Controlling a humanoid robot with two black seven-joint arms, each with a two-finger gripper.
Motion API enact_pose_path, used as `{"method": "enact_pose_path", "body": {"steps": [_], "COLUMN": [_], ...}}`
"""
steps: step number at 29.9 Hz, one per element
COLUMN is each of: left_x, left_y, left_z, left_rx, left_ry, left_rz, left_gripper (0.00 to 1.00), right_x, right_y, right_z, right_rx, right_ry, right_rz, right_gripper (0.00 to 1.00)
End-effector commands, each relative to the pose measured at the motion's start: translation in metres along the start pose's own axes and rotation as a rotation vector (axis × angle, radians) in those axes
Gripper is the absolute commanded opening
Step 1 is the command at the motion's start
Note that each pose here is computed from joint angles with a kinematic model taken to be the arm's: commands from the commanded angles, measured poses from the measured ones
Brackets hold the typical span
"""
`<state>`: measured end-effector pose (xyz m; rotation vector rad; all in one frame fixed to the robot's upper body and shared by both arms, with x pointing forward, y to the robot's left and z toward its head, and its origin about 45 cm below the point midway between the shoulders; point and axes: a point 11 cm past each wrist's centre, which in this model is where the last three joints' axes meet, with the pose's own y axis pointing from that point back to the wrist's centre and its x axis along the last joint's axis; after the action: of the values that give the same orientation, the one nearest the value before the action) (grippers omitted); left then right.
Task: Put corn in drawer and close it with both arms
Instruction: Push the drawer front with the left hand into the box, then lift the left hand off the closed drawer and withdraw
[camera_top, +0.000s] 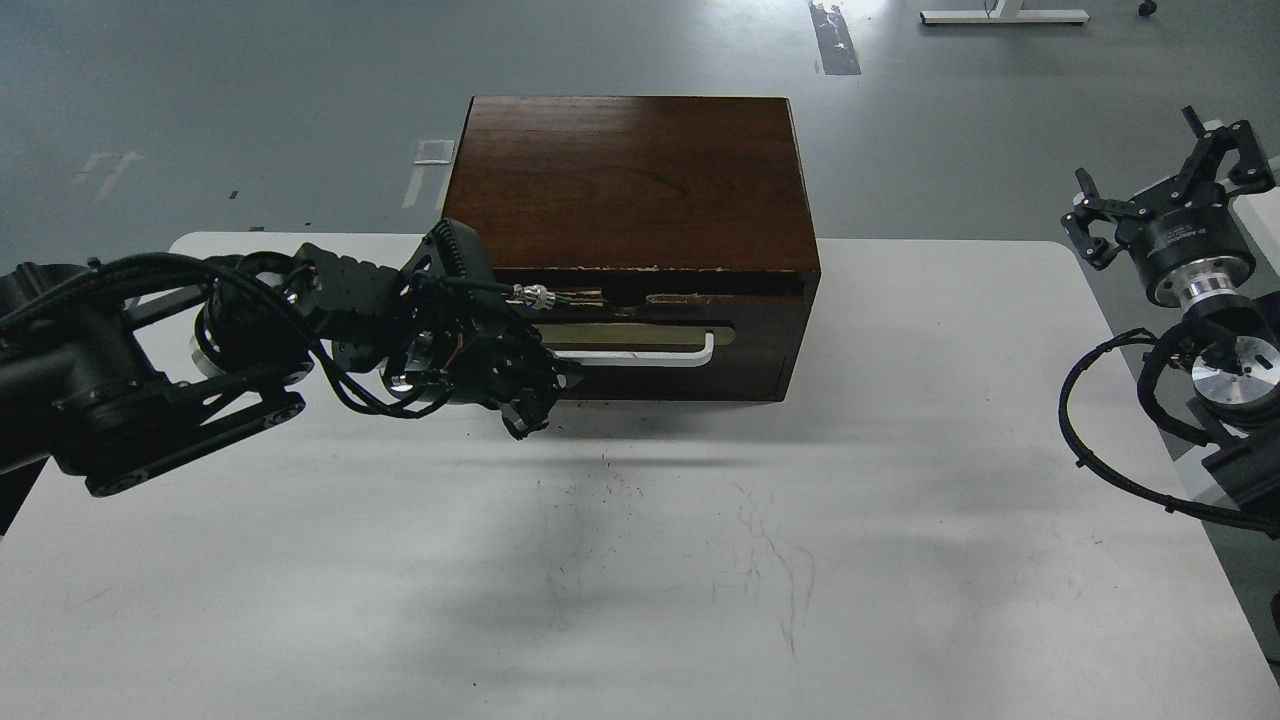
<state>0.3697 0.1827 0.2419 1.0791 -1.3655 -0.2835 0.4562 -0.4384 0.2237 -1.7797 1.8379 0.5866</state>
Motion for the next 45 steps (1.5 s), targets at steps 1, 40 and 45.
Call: {"method": "enact_pose_path", "body": {"steps": [1, 40, 45], "left_x": [0.0, 0.044, 0.076], "left_y": [0.001, 0.056, 0.122], "left_z": [-0.004, -0.003, -0.048], "left_rx": [0.01, -0.125, -0.221], "left_ry": [0.003, 0.237, 0.671], "left_rz": [-0.001, 0.204, 0.491], "left_gripper": [0.0, 0.0, 0.0], "right_x": [0.0, 0.011, 0.008], "right_y": [0.0, 0.005, 0.003], "right_z": [0.0, -0.017, -0.02], "right_rx": [-0.001, 0.019, 0.027], "right_ry": [0.001, 0.027, 0.027], "right_rz": [0.0, 0.017, 0.01], "right_gripper": [1.0, 1.0, 1.0]}}
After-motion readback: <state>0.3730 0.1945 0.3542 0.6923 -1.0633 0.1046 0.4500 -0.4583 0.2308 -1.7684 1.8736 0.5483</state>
